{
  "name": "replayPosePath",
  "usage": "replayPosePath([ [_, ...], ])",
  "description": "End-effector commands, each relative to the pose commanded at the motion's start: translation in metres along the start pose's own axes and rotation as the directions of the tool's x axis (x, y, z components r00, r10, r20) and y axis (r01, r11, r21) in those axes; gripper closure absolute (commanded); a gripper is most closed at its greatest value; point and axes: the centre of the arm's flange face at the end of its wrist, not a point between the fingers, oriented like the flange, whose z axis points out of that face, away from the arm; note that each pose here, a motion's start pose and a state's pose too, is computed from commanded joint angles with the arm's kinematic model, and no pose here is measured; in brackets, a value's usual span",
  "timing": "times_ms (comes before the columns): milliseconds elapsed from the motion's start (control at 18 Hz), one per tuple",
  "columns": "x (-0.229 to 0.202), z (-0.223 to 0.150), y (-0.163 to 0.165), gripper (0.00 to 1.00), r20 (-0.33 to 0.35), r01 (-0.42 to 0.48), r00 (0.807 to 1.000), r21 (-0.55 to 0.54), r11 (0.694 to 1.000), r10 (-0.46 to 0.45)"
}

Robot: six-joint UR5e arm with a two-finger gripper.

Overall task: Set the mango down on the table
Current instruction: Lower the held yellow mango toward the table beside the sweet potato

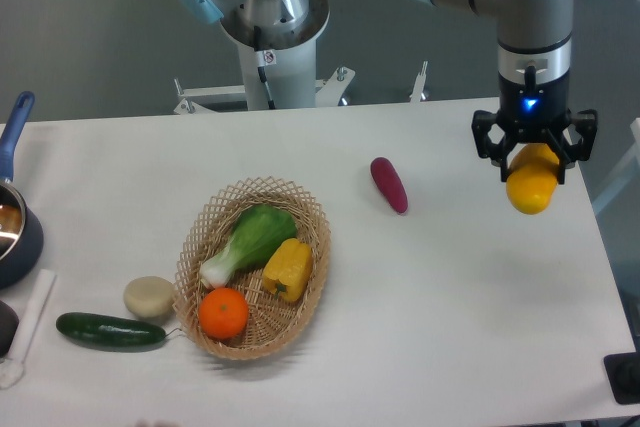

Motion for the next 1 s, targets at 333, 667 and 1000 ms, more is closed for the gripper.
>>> replayPosePath([
  [333, 0.004, 0.009, 0.004, 0.28, -0.017, -0.008, 1.000, -0.010, 1.000, 0.008],
  [667, 0.015, 0.034, 0.004, 0.28, -0.059, -0.004, 0.998, -0.033, 0.999, 0.002],
  [1000, 0.039, 0.078, -0.015, 0.28, -0.110, 0.061, 0.992, -0.057, 0.997, -0.067],
])
